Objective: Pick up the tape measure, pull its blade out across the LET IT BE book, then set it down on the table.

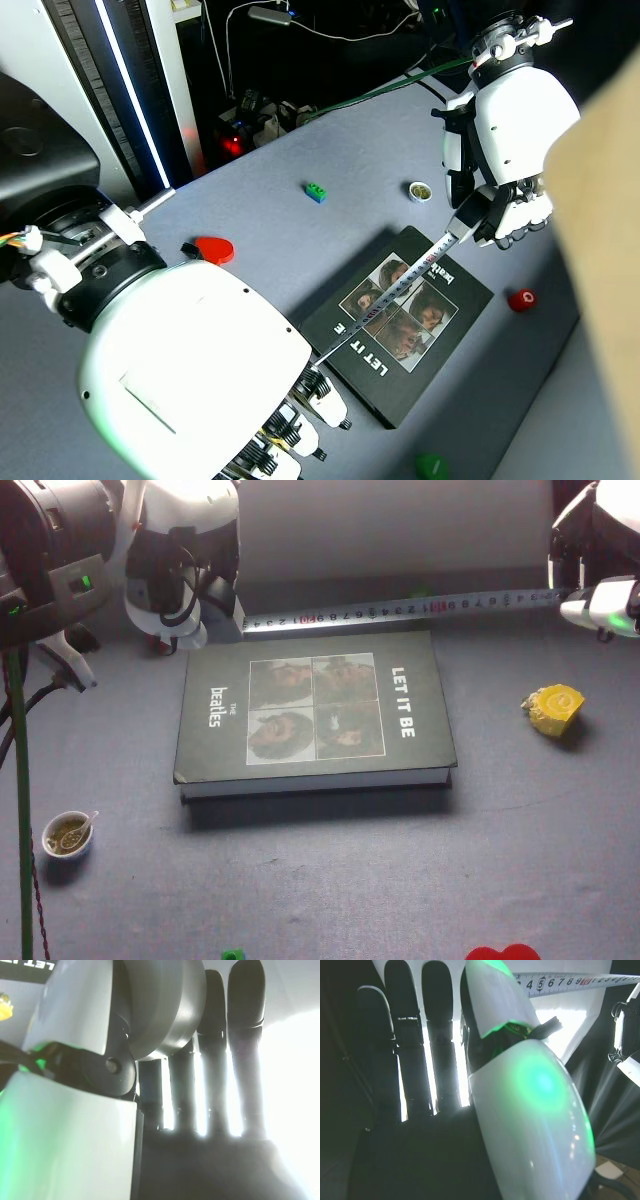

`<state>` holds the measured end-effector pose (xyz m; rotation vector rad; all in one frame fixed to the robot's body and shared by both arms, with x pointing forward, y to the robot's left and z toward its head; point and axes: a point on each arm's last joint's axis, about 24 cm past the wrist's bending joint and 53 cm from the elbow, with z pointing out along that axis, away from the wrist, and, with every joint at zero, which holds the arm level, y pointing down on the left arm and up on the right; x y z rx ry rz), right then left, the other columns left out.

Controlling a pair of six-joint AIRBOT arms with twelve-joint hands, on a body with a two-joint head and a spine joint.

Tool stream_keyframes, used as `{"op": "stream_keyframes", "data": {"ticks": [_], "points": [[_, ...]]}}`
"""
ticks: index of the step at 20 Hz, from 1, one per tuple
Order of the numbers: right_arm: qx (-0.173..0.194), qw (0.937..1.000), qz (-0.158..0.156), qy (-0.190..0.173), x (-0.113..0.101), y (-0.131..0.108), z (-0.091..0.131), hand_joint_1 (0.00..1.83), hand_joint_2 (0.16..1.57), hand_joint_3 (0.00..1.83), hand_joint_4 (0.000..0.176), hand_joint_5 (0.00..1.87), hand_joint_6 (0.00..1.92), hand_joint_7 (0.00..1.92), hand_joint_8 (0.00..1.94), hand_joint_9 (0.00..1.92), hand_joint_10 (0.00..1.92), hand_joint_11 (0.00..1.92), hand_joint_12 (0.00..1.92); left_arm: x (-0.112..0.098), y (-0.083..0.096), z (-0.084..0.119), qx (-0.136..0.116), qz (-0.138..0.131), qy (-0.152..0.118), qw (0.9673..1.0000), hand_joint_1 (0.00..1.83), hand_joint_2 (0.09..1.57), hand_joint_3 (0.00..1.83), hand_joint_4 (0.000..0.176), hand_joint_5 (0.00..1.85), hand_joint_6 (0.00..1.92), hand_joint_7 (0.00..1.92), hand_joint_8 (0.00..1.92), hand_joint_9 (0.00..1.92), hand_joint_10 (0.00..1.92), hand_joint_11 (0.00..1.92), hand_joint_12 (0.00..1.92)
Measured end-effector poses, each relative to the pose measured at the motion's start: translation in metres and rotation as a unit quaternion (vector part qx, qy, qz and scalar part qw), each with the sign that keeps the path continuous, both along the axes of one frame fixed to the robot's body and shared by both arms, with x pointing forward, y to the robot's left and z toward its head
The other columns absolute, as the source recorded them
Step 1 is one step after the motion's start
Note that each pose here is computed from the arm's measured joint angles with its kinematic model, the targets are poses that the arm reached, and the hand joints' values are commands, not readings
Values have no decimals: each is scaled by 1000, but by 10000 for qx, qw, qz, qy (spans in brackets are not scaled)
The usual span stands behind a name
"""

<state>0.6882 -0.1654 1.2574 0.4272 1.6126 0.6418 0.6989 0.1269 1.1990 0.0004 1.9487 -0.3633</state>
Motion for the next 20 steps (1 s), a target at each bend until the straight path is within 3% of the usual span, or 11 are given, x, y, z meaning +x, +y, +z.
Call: {"op": "stream_keyframes", "data": {"ticks": [12,20], "points": [[17,10000,-85,-36,3,-12,5,1207,1135,0,0,911,1187,1000,877,920,559,556,1278,0,-1,1,-32,-9,-3,10000,1384,1081,0,0,1104,550,1079,913,894,1247,886,1035],[-29,9997,-230,-6,3,-28,2,1202,1138,0,13,884,1195,1008,898,914,552,545,1284,-1,-2,1,-43,-25,3,10000,1384,1079,0,0,1117,544,1074,901,899,1248,880,1034]]}}
